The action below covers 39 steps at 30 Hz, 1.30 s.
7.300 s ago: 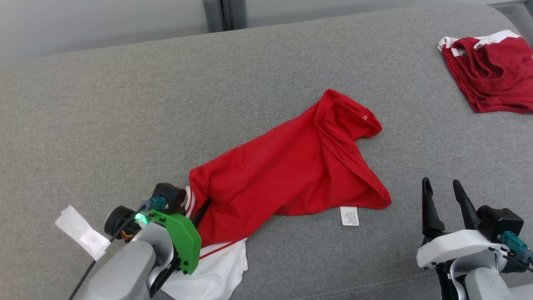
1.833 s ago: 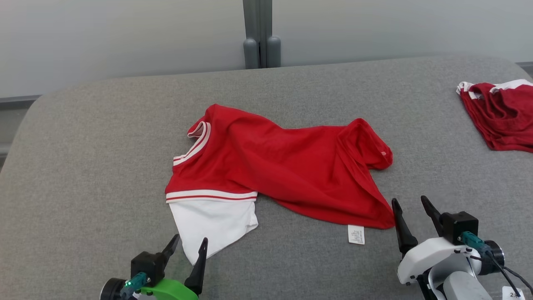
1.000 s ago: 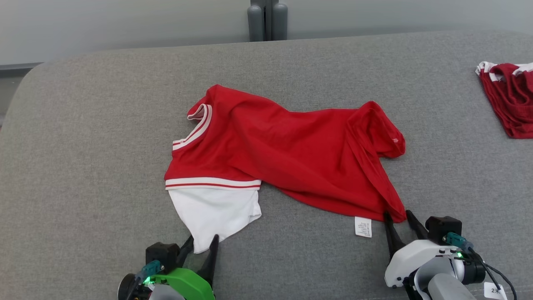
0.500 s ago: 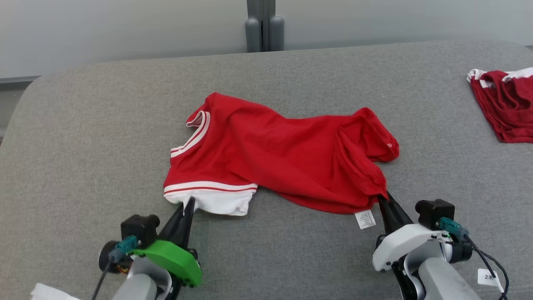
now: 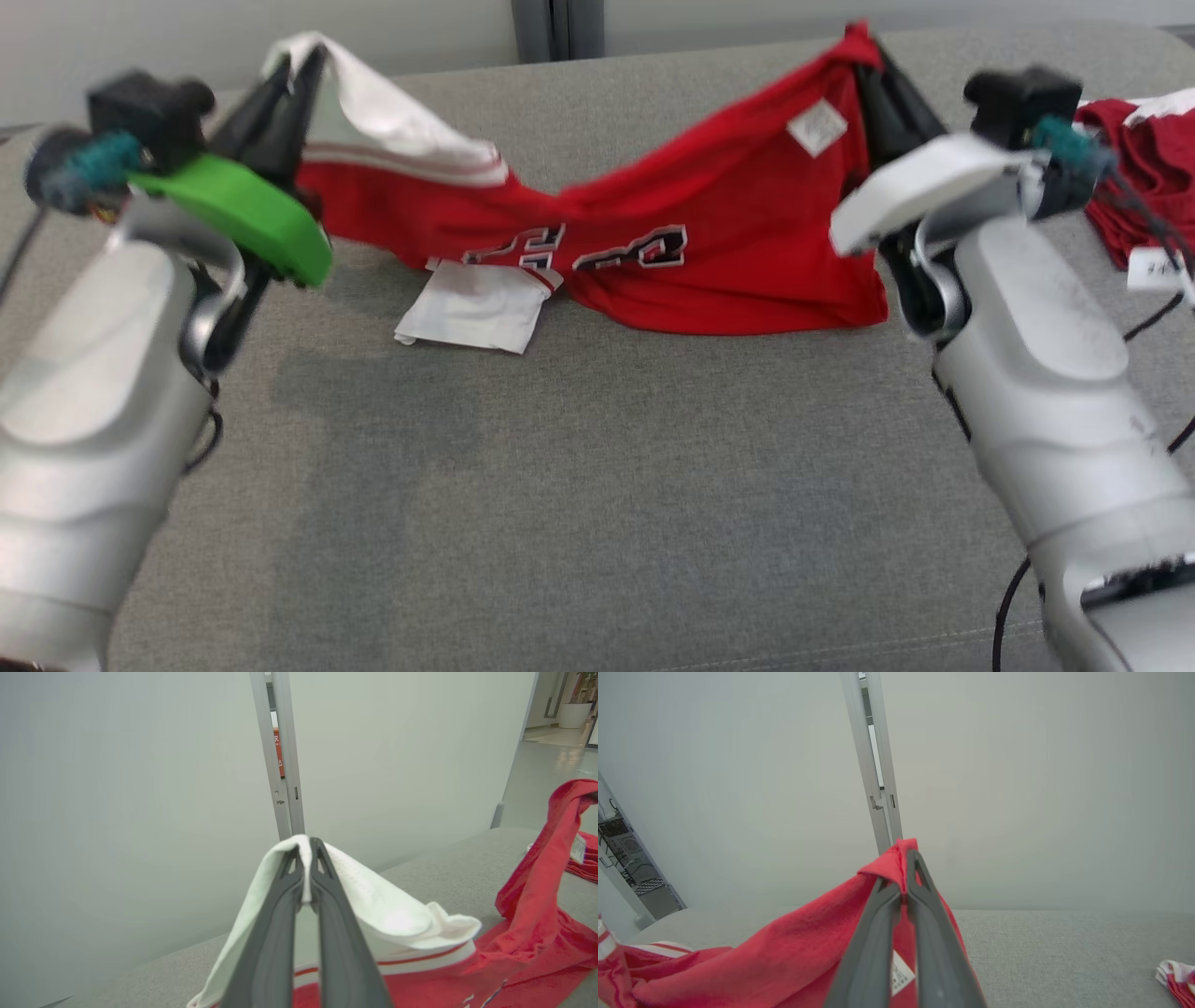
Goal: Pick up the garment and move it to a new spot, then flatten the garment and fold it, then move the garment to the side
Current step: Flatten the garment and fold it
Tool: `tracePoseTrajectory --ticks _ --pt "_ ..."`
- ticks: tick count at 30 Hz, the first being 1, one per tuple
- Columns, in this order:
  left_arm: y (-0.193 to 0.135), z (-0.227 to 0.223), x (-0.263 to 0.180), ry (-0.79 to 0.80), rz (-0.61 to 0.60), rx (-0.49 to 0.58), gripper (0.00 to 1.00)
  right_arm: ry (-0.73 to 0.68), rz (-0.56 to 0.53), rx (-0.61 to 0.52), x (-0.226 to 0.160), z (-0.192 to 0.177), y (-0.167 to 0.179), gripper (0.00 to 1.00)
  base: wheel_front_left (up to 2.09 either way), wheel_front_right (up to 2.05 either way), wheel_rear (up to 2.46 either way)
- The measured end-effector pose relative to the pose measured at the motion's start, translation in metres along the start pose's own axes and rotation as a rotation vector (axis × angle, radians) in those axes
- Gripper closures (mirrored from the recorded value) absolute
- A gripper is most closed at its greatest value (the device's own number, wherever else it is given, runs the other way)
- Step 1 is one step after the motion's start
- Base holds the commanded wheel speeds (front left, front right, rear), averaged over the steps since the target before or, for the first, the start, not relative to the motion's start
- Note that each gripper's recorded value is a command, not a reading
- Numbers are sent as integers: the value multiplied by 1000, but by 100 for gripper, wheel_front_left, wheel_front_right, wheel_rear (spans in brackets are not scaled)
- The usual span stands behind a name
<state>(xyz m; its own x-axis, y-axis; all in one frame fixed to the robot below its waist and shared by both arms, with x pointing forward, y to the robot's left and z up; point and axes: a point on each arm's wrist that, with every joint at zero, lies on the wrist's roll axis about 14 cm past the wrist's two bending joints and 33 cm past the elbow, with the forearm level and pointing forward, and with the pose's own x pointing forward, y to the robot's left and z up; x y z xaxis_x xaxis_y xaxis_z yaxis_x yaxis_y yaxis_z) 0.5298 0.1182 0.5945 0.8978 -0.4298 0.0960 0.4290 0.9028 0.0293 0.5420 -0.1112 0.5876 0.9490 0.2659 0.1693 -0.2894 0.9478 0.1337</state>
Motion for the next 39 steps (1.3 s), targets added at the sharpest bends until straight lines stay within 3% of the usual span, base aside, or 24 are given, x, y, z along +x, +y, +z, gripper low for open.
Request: tracePoseTrajectory --ticks 4,8,14,21,27,34,39 --pt "31 54 59 -66 16 -19 100 -66 -52 28 64 48 -26 100 0 0 0" --pt "54 80 94 -102 45 -18 100 -111 -89 78 102 75 -39 100 0 0 0" --pt "75 136 128 -201 80 27 100 -187 -120 99 135 115 -49 100 0 0 0" --pt "59 226 132 -416 45 50 100 -303 -117 128 147 171 -43 100 0 0 0" --pt "59 196 140 -367 30 68 100 -257 -118 150 158 142 -42 100 0 0 0" --pt "77 106 142 -263 46 -31 100 -144 -154 193 159 64 -56 100 0 0 0" --pt "77 48 121 -179 33 -57 100 -80 -184 248 133 8 -65 100 0 0 0"
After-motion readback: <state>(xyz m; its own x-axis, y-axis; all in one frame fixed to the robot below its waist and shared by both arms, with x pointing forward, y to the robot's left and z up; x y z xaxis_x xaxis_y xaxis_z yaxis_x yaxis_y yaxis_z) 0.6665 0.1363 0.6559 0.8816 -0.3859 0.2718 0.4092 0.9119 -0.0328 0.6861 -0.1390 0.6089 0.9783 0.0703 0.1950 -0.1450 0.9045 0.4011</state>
